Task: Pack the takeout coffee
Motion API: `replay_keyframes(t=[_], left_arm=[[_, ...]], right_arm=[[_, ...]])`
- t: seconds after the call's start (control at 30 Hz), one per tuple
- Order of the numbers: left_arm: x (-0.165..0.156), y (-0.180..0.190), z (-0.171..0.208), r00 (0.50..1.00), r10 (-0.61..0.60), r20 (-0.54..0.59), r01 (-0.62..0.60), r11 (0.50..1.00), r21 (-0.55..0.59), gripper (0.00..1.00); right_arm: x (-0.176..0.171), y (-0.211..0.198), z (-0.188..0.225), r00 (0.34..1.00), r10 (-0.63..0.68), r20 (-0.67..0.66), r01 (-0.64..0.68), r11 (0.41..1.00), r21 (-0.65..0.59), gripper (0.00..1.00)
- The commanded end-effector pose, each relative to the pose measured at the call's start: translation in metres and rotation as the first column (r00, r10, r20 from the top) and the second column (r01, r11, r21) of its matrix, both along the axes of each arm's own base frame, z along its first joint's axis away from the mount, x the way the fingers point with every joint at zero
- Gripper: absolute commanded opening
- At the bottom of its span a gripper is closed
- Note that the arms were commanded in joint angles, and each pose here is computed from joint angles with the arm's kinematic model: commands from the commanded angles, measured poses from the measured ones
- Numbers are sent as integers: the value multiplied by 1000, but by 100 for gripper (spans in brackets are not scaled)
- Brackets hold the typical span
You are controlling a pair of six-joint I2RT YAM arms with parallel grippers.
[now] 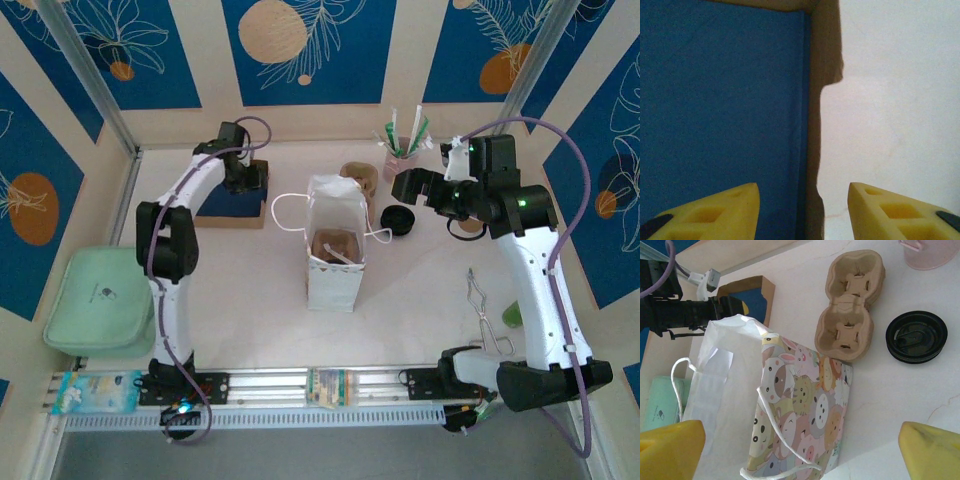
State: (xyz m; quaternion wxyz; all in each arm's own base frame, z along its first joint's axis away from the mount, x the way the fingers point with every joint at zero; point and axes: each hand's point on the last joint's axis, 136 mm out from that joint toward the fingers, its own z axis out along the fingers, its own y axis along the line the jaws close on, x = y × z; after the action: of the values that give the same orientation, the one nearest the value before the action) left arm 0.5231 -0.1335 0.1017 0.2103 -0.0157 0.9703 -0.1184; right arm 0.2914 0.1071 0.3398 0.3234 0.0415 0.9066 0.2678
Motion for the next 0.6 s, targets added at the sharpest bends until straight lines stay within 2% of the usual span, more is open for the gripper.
replay_keyframes(t=[0.0,0.57], left_arm=[[4,16,-17,999,11,-33,-9,997,76,49],[13,10,-49,997,2,-72,5,996,93,46]], right_arm=[[-8,3,1,1000,31,3,-31,999,18,99],[-6,5,-2,999,37,-5,-37,999,31,99]])
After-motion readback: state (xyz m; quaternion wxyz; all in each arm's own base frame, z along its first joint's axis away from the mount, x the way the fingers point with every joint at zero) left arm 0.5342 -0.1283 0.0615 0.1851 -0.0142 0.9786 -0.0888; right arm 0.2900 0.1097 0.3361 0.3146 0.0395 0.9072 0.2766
